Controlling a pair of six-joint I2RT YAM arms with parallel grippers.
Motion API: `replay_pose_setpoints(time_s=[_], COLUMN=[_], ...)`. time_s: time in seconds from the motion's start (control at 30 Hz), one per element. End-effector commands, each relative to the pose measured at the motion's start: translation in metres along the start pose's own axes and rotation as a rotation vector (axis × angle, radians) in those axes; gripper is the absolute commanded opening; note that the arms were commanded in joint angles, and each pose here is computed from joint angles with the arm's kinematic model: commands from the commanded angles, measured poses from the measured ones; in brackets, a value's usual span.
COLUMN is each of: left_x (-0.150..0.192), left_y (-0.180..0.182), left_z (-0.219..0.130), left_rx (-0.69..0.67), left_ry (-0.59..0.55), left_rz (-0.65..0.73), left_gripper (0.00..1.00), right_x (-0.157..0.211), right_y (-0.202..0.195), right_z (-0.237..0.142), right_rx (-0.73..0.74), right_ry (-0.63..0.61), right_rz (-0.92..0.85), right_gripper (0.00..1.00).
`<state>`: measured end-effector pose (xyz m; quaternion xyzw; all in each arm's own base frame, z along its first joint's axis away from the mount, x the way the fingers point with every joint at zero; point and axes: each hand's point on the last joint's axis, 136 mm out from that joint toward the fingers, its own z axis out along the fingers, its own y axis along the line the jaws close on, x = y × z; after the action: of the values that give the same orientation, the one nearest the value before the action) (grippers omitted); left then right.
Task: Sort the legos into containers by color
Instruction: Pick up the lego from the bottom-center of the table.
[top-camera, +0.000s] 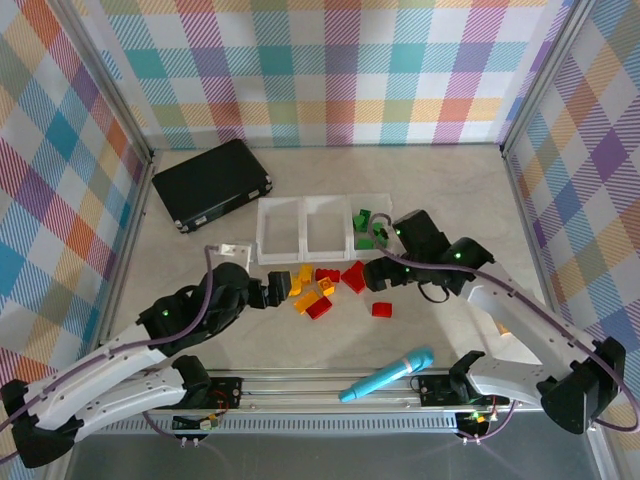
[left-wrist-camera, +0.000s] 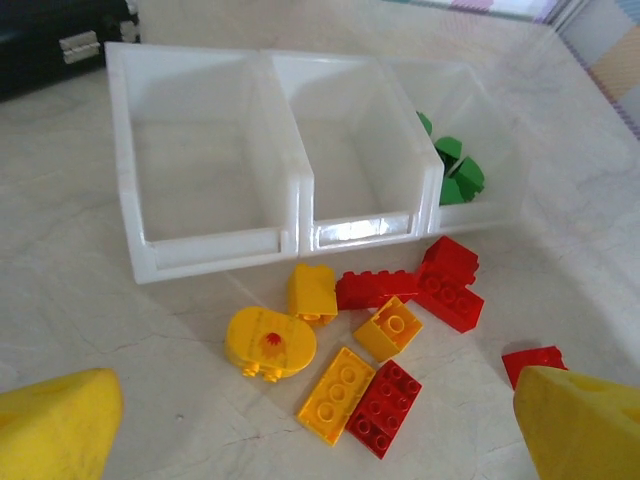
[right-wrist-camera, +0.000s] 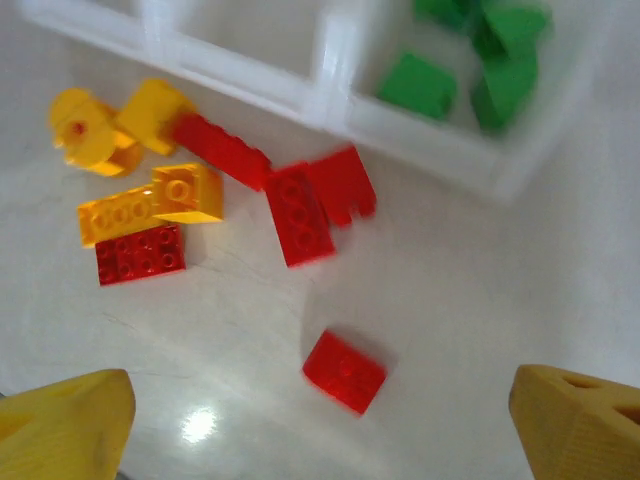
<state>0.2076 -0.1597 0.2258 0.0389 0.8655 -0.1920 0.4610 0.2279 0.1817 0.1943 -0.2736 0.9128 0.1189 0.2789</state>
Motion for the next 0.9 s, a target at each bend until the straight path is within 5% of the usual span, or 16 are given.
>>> replay_pose_setpoints(time_s=[0.0,0.2,0.57,0.87], left_x=[-0.005,-0.007,-0.002,0.001], left_y=[0.015,0.037,0.047,0.05], left_z=[-0.015,-0.037,-0.062,-0.063], left_rx=[-0.031,-0.063,0.009,0.011], left_ry=[-0.054,-0.104,-0.148,-0.152], left_rz=[-0.014,-0.03,-0.045,-0.052], left_gripper=[1.0,1.0,1.0,1.0], right_x=[0.008,0.074,0.09,0.087], right_y=[0.006,0.003,0.0,-0.002], right_z=[-0.002,0.022,0.095,0.118], right_rx=[-0.035,-0.14,-0.175,-0.202], right_ry=[0.019,0.24,0.183,0.189], right_rz=[-0.499,-0.834,-0.974,-1.012], right_gripper=[0.99,1.0,0.98,0.9])
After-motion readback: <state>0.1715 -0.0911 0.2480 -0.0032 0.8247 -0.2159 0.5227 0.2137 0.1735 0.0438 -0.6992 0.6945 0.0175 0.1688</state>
